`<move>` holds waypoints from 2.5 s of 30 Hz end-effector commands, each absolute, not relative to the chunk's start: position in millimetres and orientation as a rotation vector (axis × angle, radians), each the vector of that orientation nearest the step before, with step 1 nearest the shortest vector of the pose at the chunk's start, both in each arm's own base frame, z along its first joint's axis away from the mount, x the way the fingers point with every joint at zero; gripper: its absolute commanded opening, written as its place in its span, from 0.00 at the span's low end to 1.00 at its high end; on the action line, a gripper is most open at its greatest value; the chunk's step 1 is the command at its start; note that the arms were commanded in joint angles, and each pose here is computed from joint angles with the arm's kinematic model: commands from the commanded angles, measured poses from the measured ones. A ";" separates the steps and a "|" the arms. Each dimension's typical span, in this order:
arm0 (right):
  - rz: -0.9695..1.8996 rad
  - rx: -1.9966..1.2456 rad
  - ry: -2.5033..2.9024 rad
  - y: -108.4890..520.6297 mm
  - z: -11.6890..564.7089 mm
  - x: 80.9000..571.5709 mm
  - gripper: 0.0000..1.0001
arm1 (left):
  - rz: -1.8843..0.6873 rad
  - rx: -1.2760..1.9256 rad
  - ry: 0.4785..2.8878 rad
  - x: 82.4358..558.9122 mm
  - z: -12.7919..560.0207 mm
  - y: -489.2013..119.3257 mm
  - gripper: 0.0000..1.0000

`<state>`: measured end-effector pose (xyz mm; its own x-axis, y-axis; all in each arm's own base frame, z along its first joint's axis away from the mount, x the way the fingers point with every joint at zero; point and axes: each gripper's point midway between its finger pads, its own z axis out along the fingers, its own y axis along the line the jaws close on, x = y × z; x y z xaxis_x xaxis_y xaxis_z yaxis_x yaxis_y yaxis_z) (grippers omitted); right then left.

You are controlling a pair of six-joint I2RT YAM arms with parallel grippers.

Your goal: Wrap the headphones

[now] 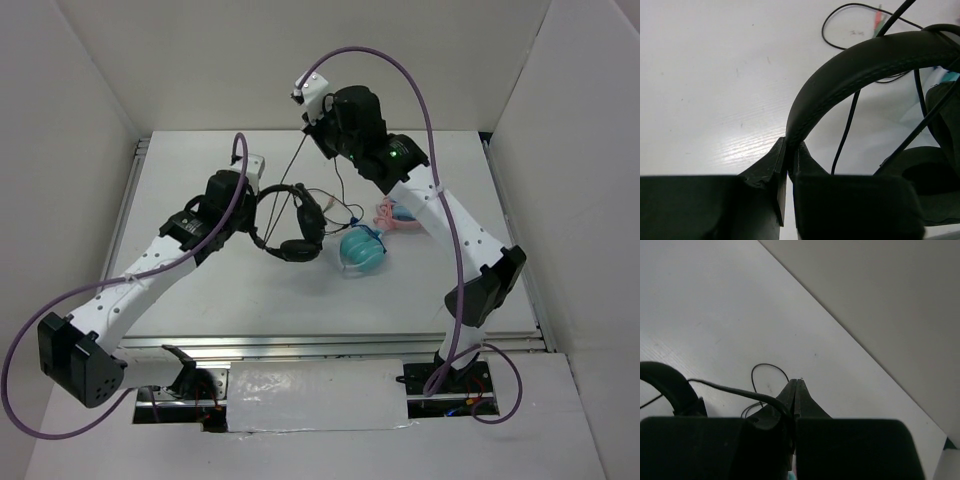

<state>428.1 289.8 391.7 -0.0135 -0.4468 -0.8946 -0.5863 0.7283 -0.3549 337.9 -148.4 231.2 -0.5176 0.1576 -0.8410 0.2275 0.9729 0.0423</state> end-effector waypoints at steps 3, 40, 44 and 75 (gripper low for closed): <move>-0.035 -0.715 1.686 260.1 407.8 427.5 0.00 | -0.068 0.132 2.097 348.4 245.6 -130.2 0.00; 0.492 -0.729 1.883 367.0 334.7 302.4 0.01 | 0.032 -0.493 1.993 429.4 314.0 -43.1 0.00; 0.672 -0.793 1.806 408.7 327.2 269.7 0.04 | -0.012 -0.591 1.959 433.6 332.4 -36.9 0.00; 0.827 -0.616 1.104 464.7 252.0 297.7 0.41 | -0.544 -0.302 1.605 306.5 509.7 -79.4 0.00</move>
<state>290.4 465.0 214.5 0.0544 0.0620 -0.9966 -0.8479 0.5300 -0.0133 326.6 -70.6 453.4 -0.2218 -0.4814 -0.8480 -0.0290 0.8725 -0.4878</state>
